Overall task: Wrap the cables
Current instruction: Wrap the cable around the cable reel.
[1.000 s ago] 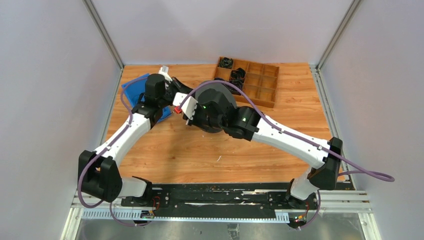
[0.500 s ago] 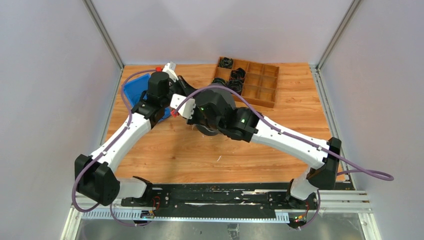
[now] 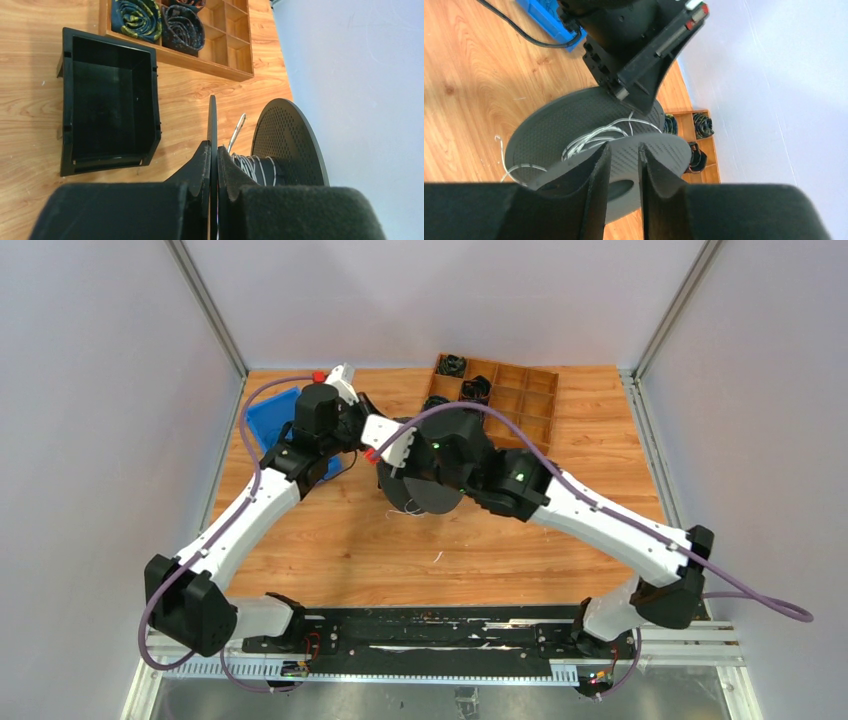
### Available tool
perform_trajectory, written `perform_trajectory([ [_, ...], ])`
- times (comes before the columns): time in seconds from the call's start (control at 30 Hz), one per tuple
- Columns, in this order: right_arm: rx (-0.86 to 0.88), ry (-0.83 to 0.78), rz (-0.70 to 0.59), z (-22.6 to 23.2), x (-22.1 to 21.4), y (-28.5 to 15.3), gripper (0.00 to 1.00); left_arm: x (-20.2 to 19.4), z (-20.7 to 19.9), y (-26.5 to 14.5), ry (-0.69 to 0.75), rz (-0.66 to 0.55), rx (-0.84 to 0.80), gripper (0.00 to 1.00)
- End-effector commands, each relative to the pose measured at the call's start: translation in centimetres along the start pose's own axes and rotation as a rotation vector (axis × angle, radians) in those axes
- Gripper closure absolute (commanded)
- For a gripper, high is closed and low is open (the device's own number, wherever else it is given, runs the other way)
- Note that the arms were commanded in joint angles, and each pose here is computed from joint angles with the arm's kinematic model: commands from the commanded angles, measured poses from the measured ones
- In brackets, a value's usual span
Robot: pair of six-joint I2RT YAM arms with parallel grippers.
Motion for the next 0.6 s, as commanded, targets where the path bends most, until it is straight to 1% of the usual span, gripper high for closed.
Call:
perform_trajectory([
  [0.0, 0.139, 0.083, -0.136, 0.1, -0.3, -3.3, 0.69, 2.5, -2.5, -1.3, -0.04, -0.087, -0.07, 1.0],
  [0.1, 0.227, 0.161, -0.204, 0.8, -1.6, -4.4, 0.62, 3.0, -1.6, -0.8, -0.147, -0.081, -0.066, 1.0],
  [0.2, 0.26, 0.198, -0.195, 1.7, -3.8, -4.8, 0.53, 3.2, -1.3, -0.4, -0.196, -0.07, -0.054, 1.0],
  [0.3, 0.304, 0.232, -0.199, 2.9, -5.6, -5.3, 0.39, 2.7, -1.1, 0.0, -0.284, -0.042, -0.074, 1.0],
  [0.33, 0.306, 0.247, -0.198, 3.1, -6.1, -5.5, 0.36, 2.6, -0.9, 0.2, -0.316, -0.031, -0.082, 1.0],
  [0.47, 0.341, 0.355, -0.238, 3.6, -7.7, -6.2, 0.34, 1.6, 0.1, 0.8, -0.426, -0.004, -0.099, 1.0],
  [0.57, 0.379, 0.376, -0.319, 4.5, -7.5, -6.6, 0.31, 1.4, 0.4, 0.9, -0.437, 0.0, -0.093, 1.0],
])
Point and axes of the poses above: each gripper's point midway between its finger pads, its own y axis out along the fingers, its own z axis along the line the jaws close on, x = y × z, the point moved 3 cm from there along -y, back along the fingers, and after that the axes turned 11 degrees about -y, right-handed, at the moved point
